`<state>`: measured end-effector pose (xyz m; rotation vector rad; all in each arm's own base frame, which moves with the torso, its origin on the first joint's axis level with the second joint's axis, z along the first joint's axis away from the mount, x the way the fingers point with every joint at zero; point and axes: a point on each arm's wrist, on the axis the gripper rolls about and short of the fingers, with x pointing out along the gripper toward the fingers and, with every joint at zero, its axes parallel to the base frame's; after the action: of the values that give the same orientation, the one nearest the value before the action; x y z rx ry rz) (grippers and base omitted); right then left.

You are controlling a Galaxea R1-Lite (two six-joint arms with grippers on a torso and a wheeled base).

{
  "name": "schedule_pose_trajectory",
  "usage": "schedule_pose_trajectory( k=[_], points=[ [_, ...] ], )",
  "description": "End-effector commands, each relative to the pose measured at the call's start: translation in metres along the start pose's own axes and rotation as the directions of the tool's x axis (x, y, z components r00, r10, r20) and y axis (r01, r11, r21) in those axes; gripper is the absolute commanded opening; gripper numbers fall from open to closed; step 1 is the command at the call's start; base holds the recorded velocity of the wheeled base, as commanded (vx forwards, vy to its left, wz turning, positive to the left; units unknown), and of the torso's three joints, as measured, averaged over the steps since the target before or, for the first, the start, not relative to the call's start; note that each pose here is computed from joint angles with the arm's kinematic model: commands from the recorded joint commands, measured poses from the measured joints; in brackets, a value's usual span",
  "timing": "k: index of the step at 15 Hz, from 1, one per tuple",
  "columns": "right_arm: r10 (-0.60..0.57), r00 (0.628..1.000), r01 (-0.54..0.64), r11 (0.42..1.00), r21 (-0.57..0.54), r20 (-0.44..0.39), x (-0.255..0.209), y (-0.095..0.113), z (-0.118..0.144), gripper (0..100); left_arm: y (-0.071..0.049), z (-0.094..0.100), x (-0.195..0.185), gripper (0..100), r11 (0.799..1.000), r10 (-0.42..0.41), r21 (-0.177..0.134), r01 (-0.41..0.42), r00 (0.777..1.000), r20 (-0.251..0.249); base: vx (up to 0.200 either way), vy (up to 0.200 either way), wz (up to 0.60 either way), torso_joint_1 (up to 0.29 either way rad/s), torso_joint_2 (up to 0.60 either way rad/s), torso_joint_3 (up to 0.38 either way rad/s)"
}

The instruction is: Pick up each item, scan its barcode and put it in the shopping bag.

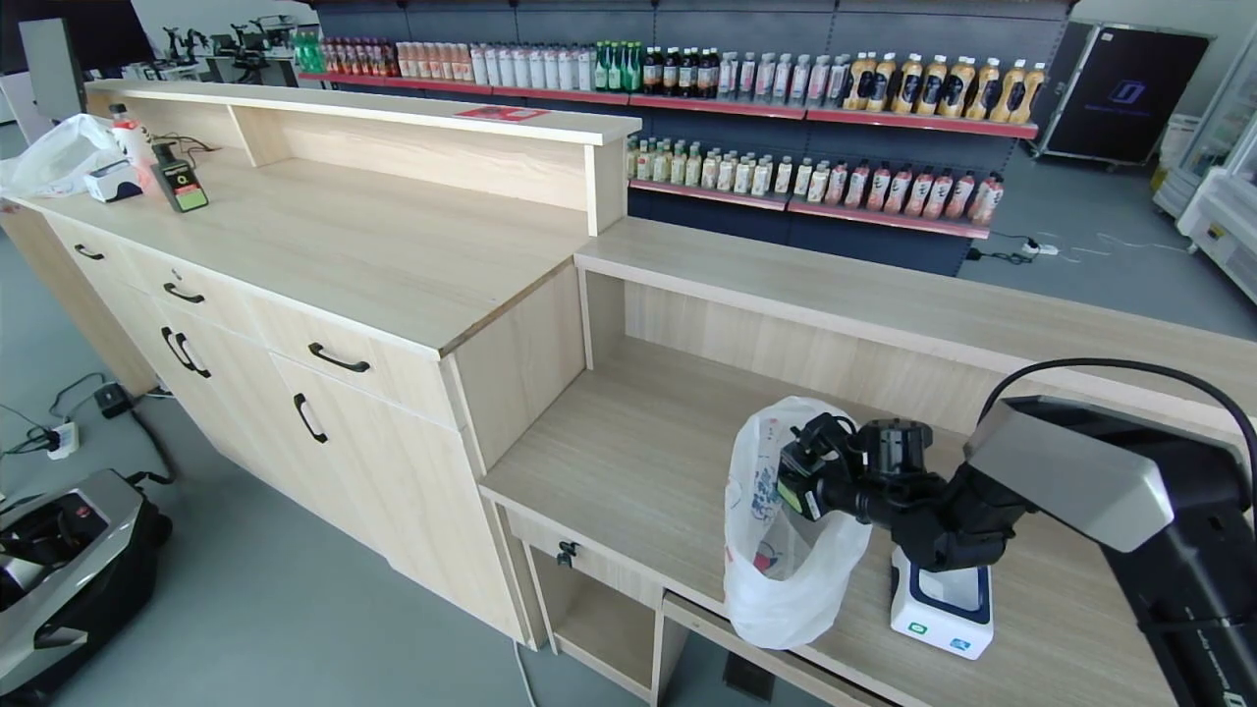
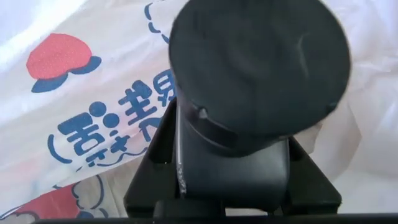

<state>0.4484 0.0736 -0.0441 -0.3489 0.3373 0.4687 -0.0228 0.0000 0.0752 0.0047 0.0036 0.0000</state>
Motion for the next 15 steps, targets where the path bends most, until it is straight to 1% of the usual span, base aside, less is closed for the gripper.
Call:
schedule_pose_trajectory(
  k=[1, 2, 4, 5, 7, 9, 10, 12, 13, 14, 15],
  points=[
    [0.001, 1.000, -0.001, 1.000, -0.001, -0.005, 0.000, 0.000, -0.002, 0, 0.000, 0.000, 0.000, 100, 1.000, 0.000, 0.000, 0.000, 1.000, 0.001, 0.000, 0.000, 0.00, 0.000, 0.00, 0.000],
    [0.001, 1.000, -0.001, 1.000, 0.002, -0.012, -0.001, 0.000, -0.005, 100, 0.000, 0.000, 0.000, 100, 1.000, 0.000, 0.000, 0.000, 1.000, 0.001, 0.000, 0.000, 0.00, 0.000, 0.00, 0.000],
    [-0.010, 1.000, 0.011, 1.000, 0.012, -0.019, -0.010, -0.005, -0.003, 100, 0.000, 0.000, 0.000, 100, 1.000, 0.000, 0.000, 0.000, 1.000, 0.001, 0.000, 0.000, 0.00, 0.000, 0.00, 0.000],
    [-0.021, 1.000, 0.021, 1.000, 0.013, 0.000, -0.016, -0.009, 0.007, 100, 0.000, 0.000, 0.000, 100, 1.000, 0.000, 0.000, 0.000, 1.000, 0.001, 0.000, 0.000, 0.00, 0.000, 0.00, 0.000],
    [-0.050, 0.997, 0.048, 0.998, 0.037, 0.056, -0.039, -0.019, 0.041, 100, 0.000, 0.000, 0.000, 100, 1.000, 0.000, 0.000, 0.000, 1.000, 0.001, 0.000, 0.000, 0.00, 0.000, 0.00, 0.000],
    [-0.081, 0.990, 0.078, 0.997, 0.031, 0.113, -0.076, -0.024, 0.075, 100, 0.000, 0.000, 0.000, 100, 1.000, 0.000, 0.000, 0.000, 1.000, 0.001, 0.000, 0.000, 0.00, 0.000, 0.00, 0.000],
    [-0.114, 0.984, 0.111, 0.993, 0.031, 0.135, -0.116, -0.029, 0.091, 100, 0.000, 0.000, 0.000, 100, 1.000, 0.000, 0.000, 0.000, 1.000, 0.001, 0.000, 0.000, 0.00, 0.000, 0.00, 0.000],
    [-0.177, 0.976, 0.174, 0.984, 0.035, 0.128, -0.189, -0.030, 0.098, 100, 0.000, 0.000, 0.000, 100, 1.000, 0.000, 0.000, 0.000, 1.000, 0.001, 0.000, 0.000, 0.00, 0.000, 0.00, 0.000],
    [-0.216, 0.969, 0.213, 0.976, 0.037, 0.116, -0.219, -0.031, 0.097, 100, 0.000, 0.000, 0.000, 100, 1.000, 0.000, 0.000, 0.000, 1.000, 0.001, 0.000, 0.000, 0.00, 0.000, 0.00, 0.000],
    [-0.270, 0.960, 0.270, 0.963, 0.009, 0.079, -0.251, -0.035, 0.095, 100, 0.000, 0.000, 0.000, 100, 1.000, 0.000, 0.000, 0.000, 1.000, 0.001, 0.000, 0.000, 0.00, 0.000, 0.00, 0.000],
    [-0.343, 0.938, 0.345, 0.938, -0.026, 0.041, -0.275, -0.040, 0.093, 100, 0.000, 0.000, 0.000, 100, 1.000, 0.000, 0.000, 0.000, 1.000, 0.001, 0.000, 0.000, -0.60, 0.002, 0.00, 0.002]
  ],
)
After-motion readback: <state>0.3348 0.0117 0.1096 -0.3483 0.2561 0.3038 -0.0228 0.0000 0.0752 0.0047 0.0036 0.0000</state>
